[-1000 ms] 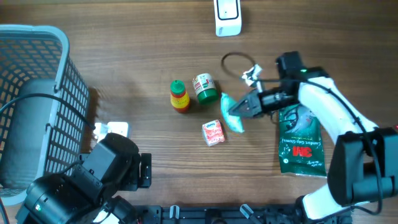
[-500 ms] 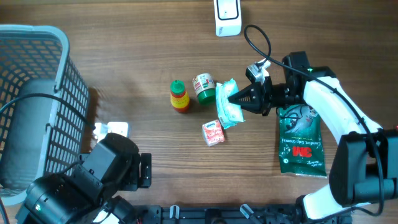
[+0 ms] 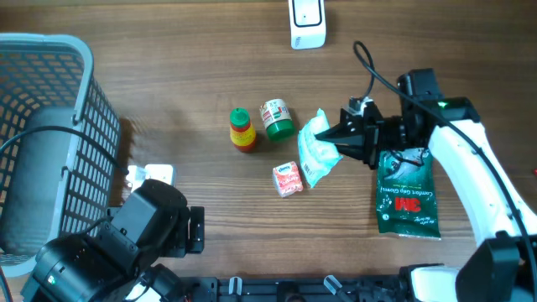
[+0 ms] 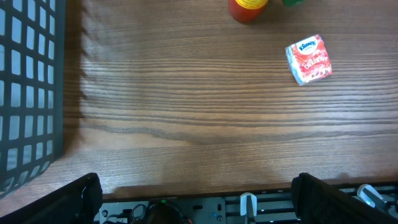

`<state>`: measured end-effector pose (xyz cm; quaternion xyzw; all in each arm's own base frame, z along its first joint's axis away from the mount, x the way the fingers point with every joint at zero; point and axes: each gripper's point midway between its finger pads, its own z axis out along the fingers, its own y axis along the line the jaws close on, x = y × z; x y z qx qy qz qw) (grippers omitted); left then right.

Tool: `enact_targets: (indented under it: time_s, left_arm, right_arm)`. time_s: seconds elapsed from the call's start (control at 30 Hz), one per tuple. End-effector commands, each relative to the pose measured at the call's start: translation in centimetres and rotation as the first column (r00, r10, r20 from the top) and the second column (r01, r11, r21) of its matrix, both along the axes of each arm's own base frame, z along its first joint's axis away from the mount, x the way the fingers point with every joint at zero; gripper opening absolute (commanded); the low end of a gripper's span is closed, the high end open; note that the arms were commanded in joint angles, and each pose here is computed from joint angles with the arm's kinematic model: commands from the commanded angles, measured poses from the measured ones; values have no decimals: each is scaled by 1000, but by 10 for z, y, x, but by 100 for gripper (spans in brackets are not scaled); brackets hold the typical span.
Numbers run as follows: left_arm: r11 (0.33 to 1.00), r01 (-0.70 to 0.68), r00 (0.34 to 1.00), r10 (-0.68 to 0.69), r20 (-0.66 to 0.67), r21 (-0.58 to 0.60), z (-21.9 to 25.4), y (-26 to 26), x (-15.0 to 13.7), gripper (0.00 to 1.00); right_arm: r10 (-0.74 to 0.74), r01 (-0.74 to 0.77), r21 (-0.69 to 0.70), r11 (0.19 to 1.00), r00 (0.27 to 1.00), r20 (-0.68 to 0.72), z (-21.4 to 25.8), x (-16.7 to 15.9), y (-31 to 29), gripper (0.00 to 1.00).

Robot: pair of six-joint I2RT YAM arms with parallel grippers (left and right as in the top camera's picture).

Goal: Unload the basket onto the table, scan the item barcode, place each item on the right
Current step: 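Lift the wipes pack with the right gripper toward the scanner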

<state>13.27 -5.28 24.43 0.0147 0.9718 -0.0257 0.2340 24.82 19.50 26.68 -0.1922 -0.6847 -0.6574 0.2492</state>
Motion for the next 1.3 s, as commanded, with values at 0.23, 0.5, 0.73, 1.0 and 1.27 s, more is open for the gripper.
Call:
enact_targets:
  time_s: [0.23,0.5,0.73,1.0,1.27]
  left_arm:
    - [1000,-16,1000,16,7,-3,0,1,1,100]
    - [1000,-16,1000,16,7,-3,0,1,1,100]
    - [1000,-16,1000,16,7,-3,0,1,1,100]
    - [1000,-16,1000,16,7,-3,0,1,1,100]
    - [1000,-16,1000,16,7,-3,0,1,1,100]
  right_arm:
    - [-3,9,53,999,994,-107,25,3,-6,4]
    - [-32,123,-57,991,621,783,15,66,-5,4]
    - [157,537,-520,664,580,799,-69,132,-65,4]
    - [253,706,-575,414,517,818,-75,168,-109,4]
    - [202,802,-403,440,349,915,-51,212,-91,5]
